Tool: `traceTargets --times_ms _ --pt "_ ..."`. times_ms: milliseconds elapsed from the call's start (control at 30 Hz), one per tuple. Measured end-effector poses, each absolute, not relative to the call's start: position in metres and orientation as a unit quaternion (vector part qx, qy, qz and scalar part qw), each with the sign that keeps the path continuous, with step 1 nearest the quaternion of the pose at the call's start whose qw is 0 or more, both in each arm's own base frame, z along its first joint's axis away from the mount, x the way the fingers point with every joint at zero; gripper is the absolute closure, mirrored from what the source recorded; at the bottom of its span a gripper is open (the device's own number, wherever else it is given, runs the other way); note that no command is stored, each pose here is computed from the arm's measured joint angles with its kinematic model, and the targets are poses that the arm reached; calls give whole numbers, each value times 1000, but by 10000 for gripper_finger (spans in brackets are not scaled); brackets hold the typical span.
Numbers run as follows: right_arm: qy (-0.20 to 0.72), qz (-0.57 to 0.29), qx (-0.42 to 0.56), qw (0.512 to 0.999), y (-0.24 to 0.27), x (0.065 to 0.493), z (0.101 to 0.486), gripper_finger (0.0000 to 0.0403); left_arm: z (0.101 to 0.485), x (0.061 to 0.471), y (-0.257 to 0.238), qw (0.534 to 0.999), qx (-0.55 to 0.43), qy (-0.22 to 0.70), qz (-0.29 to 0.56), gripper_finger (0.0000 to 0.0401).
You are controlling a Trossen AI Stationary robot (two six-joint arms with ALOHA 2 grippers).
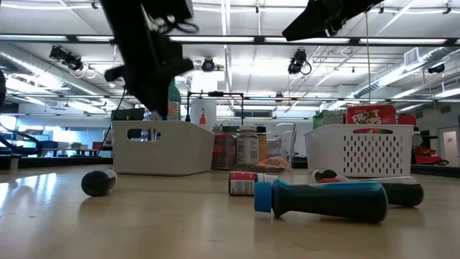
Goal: Pick & Place Kitchen Items
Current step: Put the small orange food coloring bottle into the gray bin, then put the small violet food coloring bottle into the gray bin
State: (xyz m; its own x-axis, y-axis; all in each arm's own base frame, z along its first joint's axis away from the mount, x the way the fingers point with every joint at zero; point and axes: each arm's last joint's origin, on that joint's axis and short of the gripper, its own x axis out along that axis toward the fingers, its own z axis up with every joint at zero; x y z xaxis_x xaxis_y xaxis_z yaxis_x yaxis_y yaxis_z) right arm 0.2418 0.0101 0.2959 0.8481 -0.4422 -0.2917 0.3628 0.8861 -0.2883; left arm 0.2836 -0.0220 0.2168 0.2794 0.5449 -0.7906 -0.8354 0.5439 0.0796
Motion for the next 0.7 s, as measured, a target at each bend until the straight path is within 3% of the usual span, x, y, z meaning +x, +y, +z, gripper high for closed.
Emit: traceTargets --times_ms 200,700 --pt "187 -211 -111 953 10 241 294 225 197 288 14 737 -213 460 448 299" --pt "199 -146 -110 963 13 242 291 225 194 290 23 754 -193 475 409 271"
